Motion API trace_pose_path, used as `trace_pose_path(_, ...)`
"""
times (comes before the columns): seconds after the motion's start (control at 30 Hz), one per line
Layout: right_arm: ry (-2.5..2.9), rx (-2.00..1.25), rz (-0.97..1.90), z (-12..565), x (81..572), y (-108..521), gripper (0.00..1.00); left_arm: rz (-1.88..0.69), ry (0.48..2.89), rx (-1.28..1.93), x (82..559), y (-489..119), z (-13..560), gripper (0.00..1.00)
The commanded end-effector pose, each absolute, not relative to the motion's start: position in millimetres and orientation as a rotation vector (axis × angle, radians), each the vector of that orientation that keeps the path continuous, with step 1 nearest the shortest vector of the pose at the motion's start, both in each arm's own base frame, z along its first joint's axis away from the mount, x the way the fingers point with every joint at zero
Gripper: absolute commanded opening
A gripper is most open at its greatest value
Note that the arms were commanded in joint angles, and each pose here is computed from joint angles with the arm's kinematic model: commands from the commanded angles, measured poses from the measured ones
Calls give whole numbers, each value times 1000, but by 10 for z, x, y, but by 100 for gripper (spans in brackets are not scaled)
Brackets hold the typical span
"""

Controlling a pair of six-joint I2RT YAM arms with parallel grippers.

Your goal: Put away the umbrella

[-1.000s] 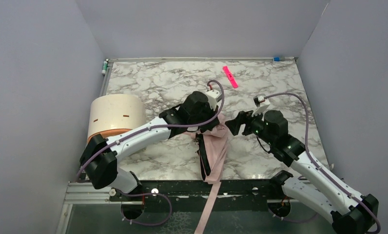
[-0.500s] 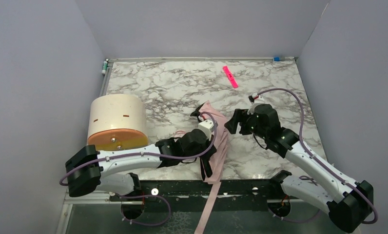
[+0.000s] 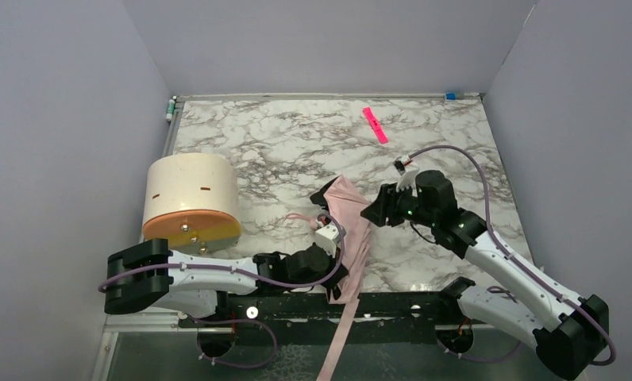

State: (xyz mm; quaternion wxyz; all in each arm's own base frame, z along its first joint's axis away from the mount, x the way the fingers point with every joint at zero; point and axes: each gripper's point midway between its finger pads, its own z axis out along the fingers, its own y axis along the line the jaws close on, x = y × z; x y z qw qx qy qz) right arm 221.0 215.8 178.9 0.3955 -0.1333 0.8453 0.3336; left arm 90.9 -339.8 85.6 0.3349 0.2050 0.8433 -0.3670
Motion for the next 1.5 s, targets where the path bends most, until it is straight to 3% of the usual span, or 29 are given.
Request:
trace_pose_path(0.0, 2235, -349, 937, 1590, 2016, 2235, 46, -990, 2194, 459, 868, -3412, 793, 1)
trace_pose_path(0.53, 2313, -251, 1242, 1244, 1608, 2767, 37, -910, 2293, 515, 661, -3273, 337, 3)
trace_pose_path(0.8, 2410, -236, 1136, 744, 1495, 2912, 32, -921, 2287, 569, 536, -3290, 331, 13)
trace_pose_path(1.1, 2571, -117, 799, -32, 1427, 2543, 31, -983, 2247, 626, 302, -3269, 524, 16)
trace_pose_path(1.3, 2598, -135, 714, -229, 1351, 2399, 31, -982, 2210, 476, 432, -3066, 866, 49)
trace_pose_path(1.47, 2600, -143, 665, -310, 1318, 2312, 31, -914, 2099, 244, 799, -2706, 1371, 63)
